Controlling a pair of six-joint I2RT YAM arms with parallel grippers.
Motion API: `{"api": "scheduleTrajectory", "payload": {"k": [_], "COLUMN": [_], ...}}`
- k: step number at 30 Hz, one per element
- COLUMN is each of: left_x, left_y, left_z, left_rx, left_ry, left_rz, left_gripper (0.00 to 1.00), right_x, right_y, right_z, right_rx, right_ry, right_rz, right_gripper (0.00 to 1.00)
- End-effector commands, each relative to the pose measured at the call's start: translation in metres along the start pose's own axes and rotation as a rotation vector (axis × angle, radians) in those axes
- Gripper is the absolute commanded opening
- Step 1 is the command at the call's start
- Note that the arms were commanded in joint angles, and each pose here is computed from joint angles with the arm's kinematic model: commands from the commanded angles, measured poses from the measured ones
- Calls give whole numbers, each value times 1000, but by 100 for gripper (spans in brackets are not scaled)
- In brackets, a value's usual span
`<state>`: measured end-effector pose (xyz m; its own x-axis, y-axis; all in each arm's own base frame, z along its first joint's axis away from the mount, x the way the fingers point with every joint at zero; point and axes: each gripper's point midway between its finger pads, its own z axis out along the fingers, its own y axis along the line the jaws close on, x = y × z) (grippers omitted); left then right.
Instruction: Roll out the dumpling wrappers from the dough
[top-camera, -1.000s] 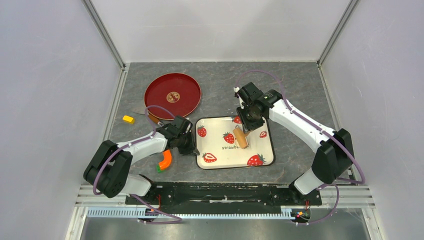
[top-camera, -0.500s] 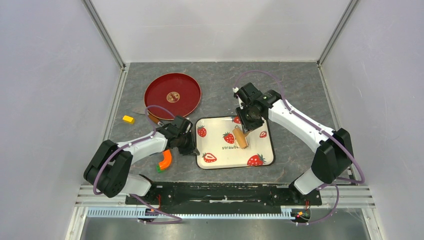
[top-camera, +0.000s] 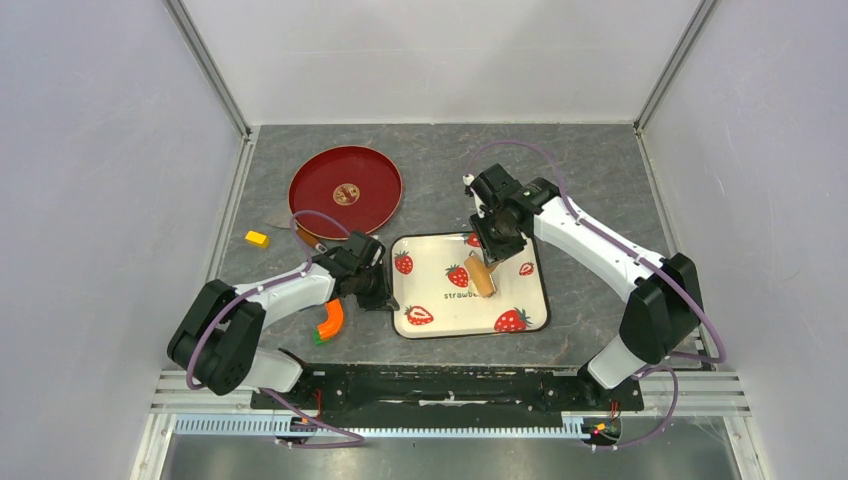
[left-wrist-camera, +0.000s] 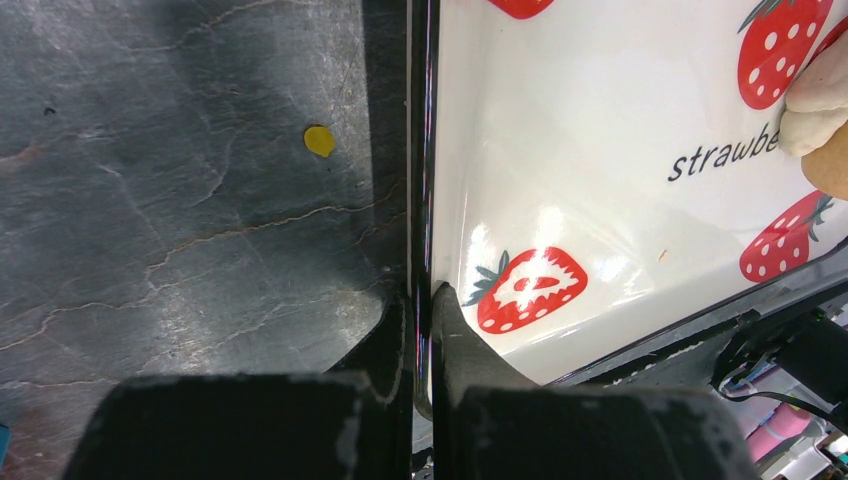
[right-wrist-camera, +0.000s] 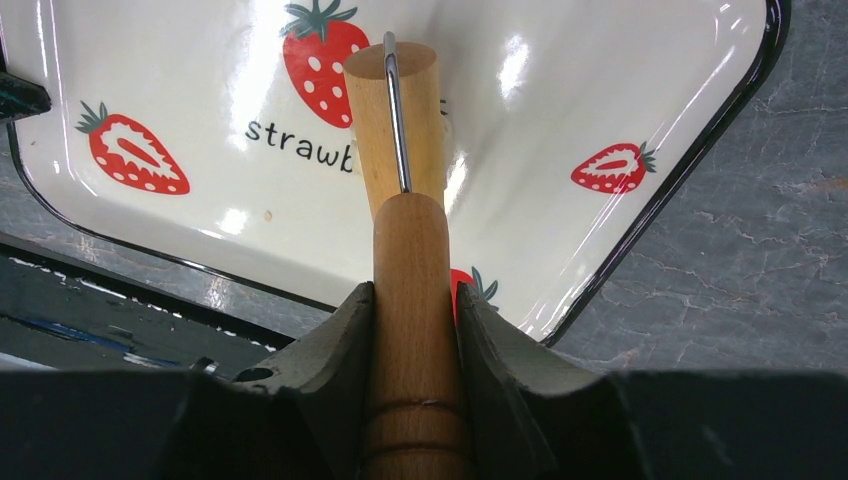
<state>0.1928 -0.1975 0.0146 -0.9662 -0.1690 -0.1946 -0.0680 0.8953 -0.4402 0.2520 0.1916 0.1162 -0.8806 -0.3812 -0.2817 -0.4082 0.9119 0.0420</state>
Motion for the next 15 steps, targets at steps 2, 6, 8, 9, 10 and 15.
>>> {"api": "scheduleTrajectory", "payload": {"k": [2,6,8,9,10,15], "left_x": [9,9,9,9,9,10], "left_y": [28,28,28,28,28,28], "left_z": [15,15,15,15,15,16], "left_rx": [-102,-102,-101,-102,-101,-101], "left_ry": [18,18,19,19,18,21], "left_rz": [47,47,47,47,47,47], "left_gripper": [2,2,2,2,2,2], "right_x": [69,69,69,70,70,75], "right_y": [-26,-25,-20,-16,-12,-1], "right_z": [74,77,79,80,81,85], "right_rx": [140,128,105,86,62,-8], "right_ry": [333,344,341,339,337,338], "right_rz": [-73,-81,-77,-77,-75,-69], "right_gripper": [0,0,0,0,0,0]}}
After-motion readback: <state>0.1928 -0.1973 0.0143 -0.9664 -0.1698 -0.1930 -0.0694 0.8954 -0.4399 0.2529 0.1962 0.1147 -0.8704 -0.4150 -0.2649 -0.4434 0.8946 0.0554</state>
